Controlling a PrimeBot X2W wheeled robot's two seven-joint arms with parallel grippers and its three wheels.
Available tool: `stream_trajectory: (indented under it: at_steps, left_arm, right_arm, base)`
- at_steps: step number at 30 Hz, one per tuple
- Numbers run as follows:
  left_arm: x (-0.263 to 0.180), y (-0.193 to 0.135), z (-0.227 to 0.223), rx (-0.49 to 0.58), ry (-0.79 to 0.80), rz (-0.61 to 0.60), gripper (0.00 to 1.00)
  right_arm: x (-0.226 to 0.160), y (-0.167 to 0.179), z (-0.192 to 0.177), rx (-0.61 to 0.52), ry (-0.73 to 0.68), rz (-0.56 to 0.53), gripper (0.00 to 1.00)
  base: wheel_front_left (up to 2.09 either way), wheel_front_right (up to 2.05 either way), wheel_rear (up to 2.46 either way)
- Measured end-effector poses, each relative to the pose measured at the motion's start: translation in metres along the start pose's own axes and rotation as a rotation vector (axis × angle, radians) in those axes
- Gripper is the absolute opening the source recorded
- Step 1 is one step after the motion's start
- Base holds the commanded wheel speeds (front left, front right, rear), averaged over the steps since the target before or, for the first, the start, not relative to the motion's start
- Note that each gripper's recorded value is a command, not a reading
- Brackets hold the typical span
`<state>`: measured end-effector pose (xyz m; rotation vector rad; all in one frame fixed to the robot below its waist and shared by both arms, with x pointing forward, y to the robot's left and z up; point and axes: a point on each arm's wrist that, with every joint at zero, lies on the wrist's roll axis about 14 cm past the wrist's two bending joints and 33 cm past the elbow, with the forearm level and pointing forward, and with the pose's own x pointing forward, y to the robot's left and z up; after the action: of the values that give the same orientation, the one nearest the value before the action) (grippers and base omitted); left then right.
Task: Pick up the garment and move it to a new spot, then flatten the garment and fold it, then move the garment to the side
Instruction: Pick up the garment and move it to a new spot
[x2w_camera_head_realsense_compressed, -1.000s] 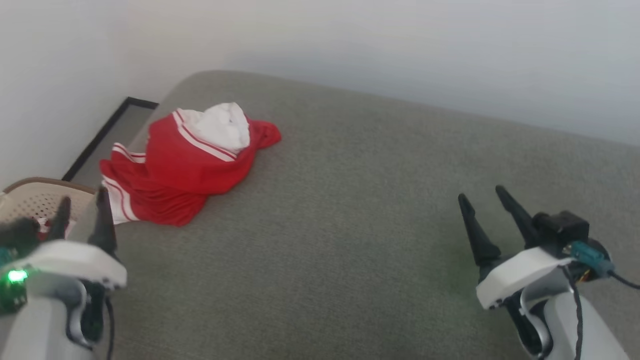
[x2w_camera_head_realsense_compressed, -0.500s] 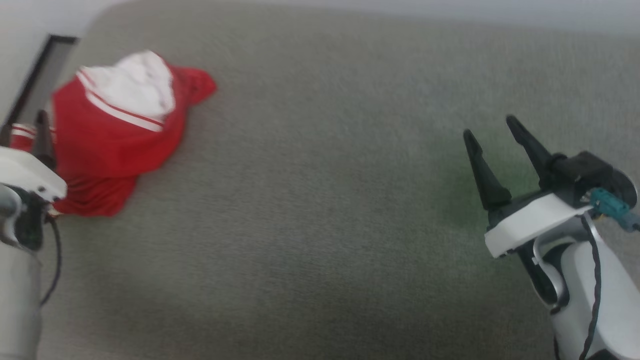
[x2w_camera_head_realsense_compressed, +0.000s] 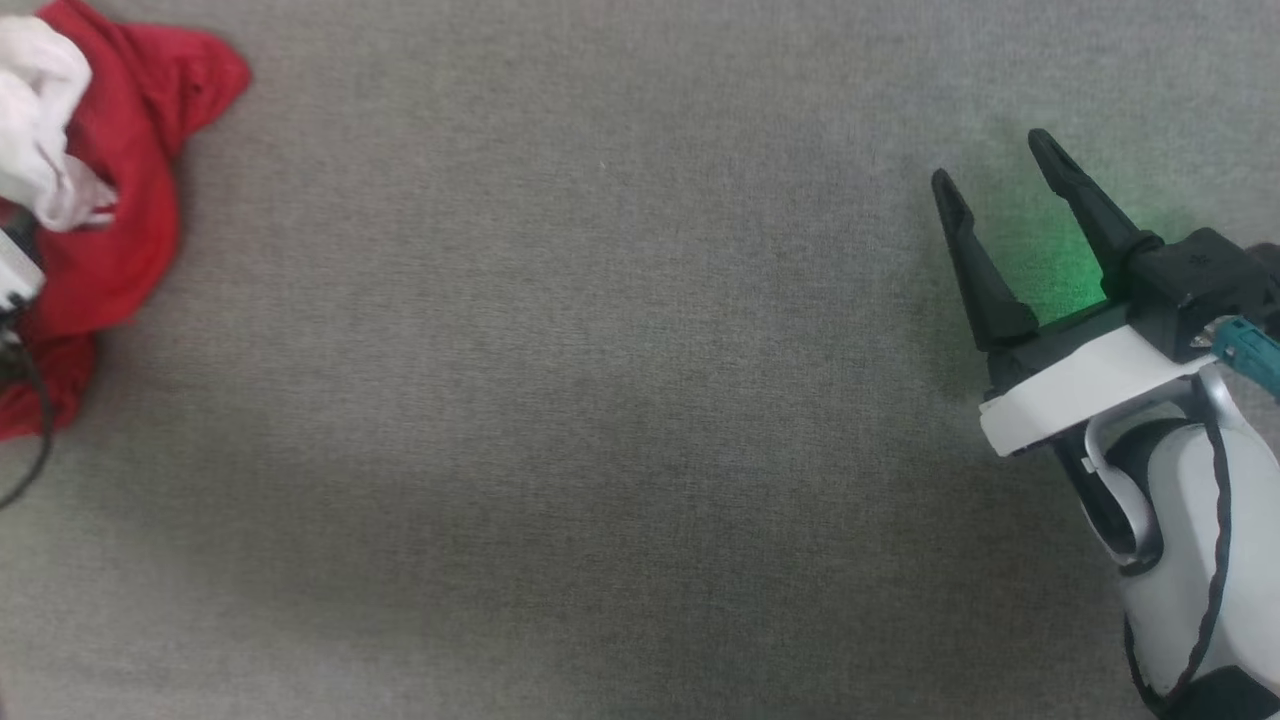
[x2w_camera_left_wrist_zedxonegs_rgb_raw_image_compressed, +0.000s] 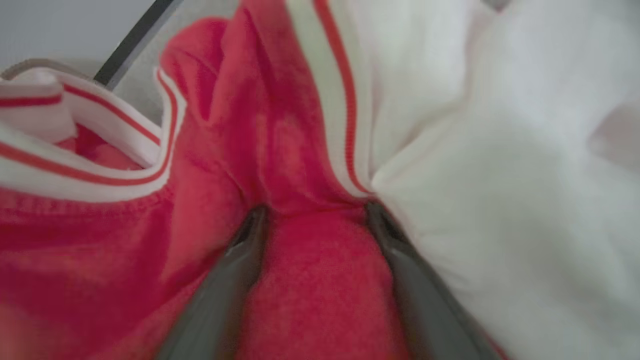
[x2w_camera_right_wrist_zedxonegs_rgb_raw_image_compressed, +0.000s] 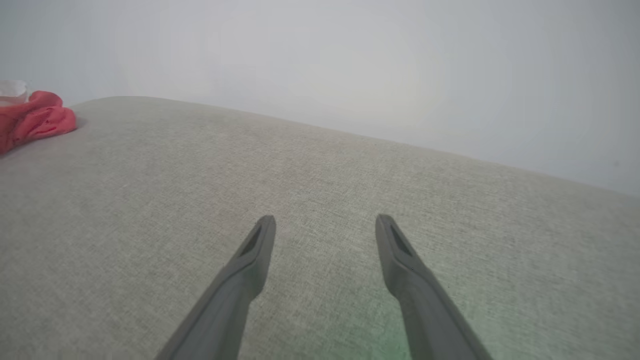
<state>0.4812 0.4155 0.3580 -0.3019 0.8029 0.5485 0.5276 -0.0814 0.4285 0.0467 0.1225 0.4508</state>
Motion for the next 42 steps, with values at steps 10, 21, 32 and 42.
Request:
stream_trajectory:
  at_steps: [10,21,32,42]
  left_arm:
    - [0.019,-0.004,-0.007,-0.035,0.087,0.039,0.00]
    - [-0.015,-0.001,0.064,0.036,-0.234,-0.043,0.00]
    - [-0.114,-0.019,0.172,0.173,-0.588,-0.146,0.00]
    - [-0.200,-0.036,0.219,0.277,-0.756,-0.244,0.00]
  right_arm:
    - [0.004,-0.007,-0.010,-0.012,0.022,-0.005,1.00]
    - [-0.002,-0.011,0.026,-0.026,-0.062,-0.036,1.00]
    - [-0.023,0.005,0.071,-0.024,-0.155,-0.036,1.00]
    - [-0.045,0.012,0.103,-0.030,-0.227,-0.051,1.00]
  base:
    - [0.00,0.00,0.00]
    - [0.00,0.00,0.00]
    - [0.00,0.00,0.00]
    - [0.00,0.00,0.00]
